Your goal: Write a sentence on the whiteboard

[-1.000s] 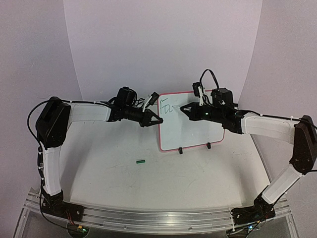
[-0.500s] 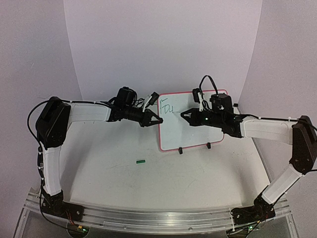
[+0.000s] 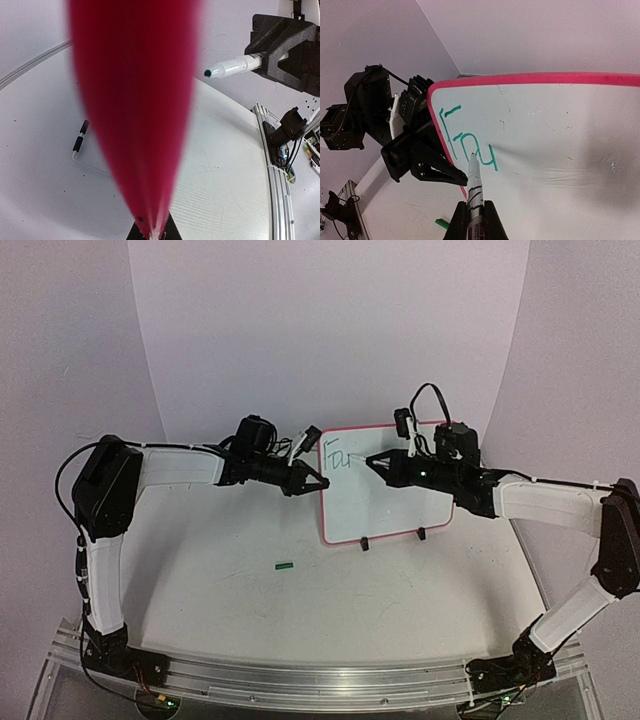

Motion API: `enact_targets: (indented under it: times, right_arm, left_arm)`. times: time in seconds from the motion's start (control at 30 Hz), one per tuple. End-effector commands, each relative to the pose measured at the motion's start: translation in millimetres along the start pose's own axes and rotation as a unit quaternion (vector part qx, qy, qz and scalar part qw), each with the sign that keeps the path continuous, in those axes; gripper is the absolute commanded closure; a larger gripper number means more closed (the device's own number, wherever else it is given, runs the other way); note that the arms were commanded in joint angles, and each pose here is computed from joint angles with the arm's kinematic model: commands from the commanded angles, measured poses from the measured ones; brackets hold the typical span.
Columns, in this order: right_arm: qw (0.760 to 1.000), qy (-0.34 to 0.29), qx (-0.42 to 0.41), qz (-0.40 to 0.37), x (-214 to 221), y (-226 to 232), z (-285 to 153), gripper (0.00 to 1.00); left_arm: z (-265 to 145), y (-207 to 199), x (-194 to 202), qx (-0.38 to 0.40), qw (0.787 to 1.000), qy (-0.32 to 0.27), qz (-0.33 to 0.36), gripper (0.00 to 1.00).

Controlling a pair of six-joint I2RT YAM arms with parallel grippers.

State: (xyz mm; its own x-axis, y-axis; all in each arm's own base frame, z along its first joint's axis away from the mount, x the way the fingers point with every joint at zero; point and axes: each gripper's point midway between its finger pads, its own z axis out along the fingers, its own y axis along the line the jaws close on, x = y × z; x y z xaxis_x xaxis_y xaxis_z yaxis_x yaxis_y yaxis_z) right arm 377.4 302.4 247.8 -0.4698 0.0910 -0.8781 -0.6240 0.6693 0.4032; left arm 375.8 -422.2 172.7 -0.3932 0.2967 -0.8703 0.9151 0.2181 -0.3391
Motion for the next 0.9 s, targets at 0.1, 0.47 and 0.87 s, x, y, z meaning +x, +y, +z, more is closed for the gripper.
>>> enact_targets:
  times: [0.1, 0.47, 0.87]
  right_arm:
    - [0.999, -0.036, -0.003, -0.013, -30.2, 5.2, 6.4, 1.0]
    - [0.999, -0.038, 0.022, -0.013, -29.4, -6.9, 16.1, 1.0]
    - [0.998, -0.055, 0.006, -0.018, -36.1, 3.4, 1.2, 1.0]
  left_arm:
    - [18.1, -13.5, 59.6, 0.019, 0.994, 0.092, -0.056, 1.0]
    - [18.5, -13.4, 60.1, 0.02, 0.994, 0.092, -0.056, 1.0]
    - [19.6, -12.3, 62.6, 0.02, 0.994, 0.093, -0.059, 1.0]
